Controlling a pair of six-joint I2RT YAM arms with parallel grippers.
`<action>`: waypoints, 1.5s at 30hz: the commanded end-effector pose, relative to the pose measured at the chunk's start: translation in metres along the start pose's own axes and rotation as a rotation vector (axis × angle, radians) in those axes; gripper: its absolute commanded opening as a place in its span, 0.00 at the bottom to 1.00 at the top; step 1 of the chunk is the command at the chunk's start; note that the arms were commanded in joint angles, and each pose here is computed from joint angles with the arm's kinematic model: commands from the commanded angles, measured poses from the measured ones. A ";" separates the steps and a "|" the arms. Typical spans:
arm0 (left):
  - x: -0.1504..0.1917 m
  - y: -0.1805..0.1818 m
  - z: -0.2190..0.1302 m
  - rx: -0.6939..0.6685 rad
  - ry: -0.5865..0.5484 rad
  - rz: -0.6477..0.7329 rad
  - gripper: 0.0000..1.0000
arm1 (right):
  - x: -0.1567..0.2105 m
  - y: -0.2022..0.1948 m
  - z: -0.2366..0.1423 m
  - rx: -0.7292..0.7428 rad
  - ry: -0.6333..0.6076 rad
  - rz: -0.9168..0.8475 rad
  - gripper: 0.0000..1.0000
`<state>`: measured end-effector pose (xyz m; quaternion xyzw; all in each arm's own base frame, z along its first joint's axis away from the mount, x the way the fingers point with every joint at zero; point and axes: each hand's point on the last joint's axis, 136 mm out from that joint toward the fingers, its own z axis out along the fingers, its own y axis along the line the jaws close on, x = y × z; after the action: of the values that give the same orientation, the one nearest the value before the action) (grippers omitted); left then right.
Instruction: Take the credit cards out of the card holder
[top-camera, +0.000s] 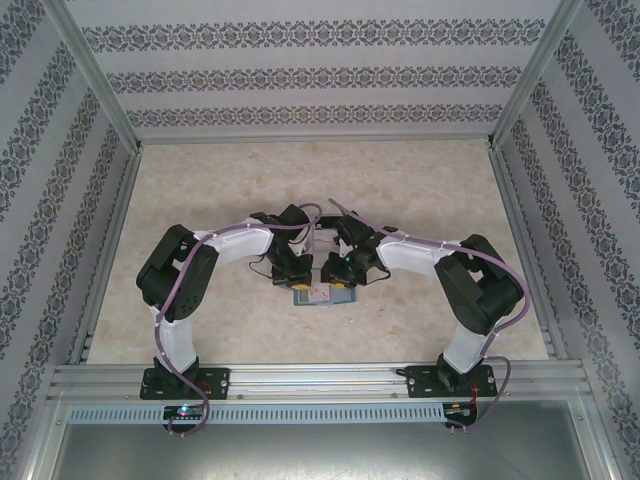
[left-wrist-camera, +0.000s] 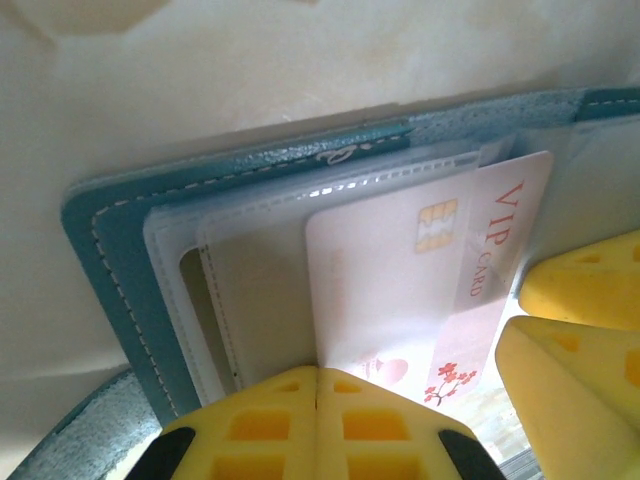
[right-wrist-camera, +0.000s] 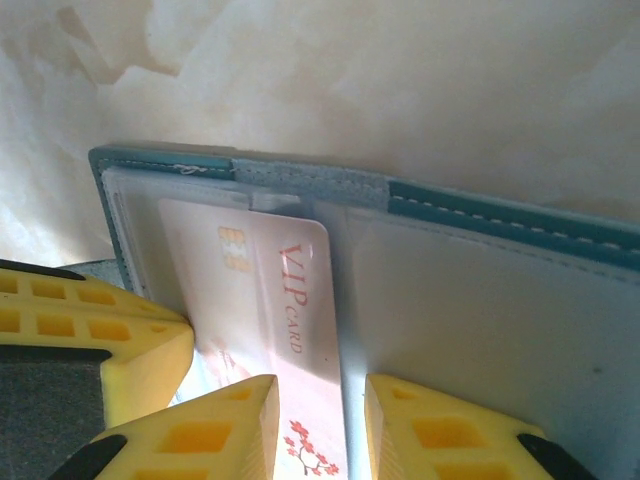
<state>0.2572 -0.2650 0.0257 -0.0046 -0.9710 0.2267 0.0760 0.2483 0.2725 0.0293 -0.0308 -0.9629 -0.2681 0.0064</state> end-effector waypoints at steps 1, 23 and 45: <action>0.011 0.019 0.013 -0.084 0.050 -0.017 0.00 | -0.003 -0.006 0.002 0.038 -0.001 -0.014 0.29; 0.012 0.025 0.016 -0.109 0.068 -0.024 0.00 | -0.003 0.016 0.005 -0.123 0.014 -0.019 0.24; 0.011 0.023 0.017 -0.106 0.071 -0.016 0.00 | -0.007 0.020 -0.008 -0.121 -0.023 -0.025 0.12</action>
<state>0.2572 -0.2657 0.0252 -0.0047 -0.9711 0.2232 0.0843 0.2525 0.2905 0.0405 -0.0195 -0.9432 -0.3317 0.0021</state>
